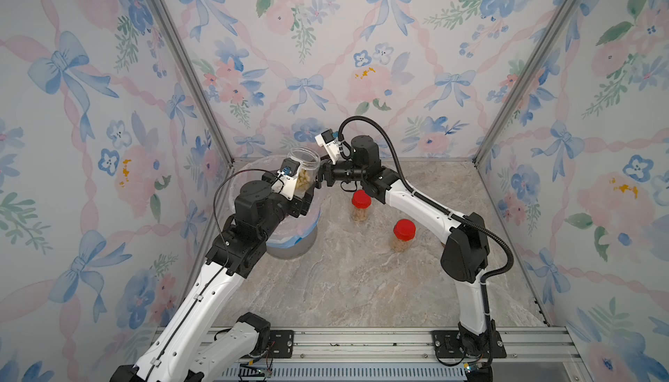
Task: Empty moldy peanuts from jars
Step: Adjust the jar.
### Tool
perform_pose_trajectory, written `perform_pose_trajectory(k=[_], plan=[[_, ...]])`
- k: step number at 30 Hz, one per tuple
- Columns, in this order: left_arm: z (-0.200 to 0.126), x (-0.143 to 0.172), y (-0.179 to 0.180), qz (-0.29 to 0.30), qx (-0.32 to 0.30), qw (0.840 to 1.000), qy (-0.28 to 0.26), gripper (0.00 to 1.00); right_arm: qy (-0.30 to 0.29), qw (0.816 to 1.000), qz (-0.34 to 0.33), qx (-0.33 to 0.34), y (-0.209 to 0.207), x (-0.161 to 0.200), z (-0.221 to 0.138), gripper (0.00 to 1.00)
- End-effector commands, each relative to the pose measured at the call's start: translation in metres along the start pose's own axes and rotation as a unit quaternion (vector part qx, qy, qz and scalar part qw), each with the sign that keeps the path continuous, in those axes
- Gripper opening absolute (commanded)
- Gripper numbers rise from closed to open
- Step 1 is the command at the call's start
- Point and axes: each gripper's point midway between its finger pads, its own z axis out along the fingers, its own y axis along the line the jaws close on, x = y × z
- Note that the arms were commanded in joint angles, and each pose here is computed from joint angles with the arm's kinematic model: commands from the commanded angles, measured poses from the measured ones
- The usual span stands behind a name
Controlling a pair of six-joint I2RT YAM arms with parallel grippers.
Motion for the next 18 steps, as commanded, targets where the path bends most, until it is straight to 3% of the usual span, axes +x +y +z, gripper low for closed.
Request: perform_pose_trajectory(k=[1,11,18], plan=[[0.017,0.016,-0.018,0.0,0.036,0.999,0.023,0.37,-0.02,0.983,-0.109,-0.15,0.136,-0.033,-0.002,0.95],[0.023,0.026,-0.021,0.005,0.042,0.998,0.037,0.37,-0.021,0.977,-0.113,-0.181,0.157,-0.035,-0.002,0.95],[0.025,0.025,-0.022,0.012,0.043,0.998,0.038,0.17,-0.012,0.977,-0.117,-0.178,0.154,-0.029,0.002,0.95]])
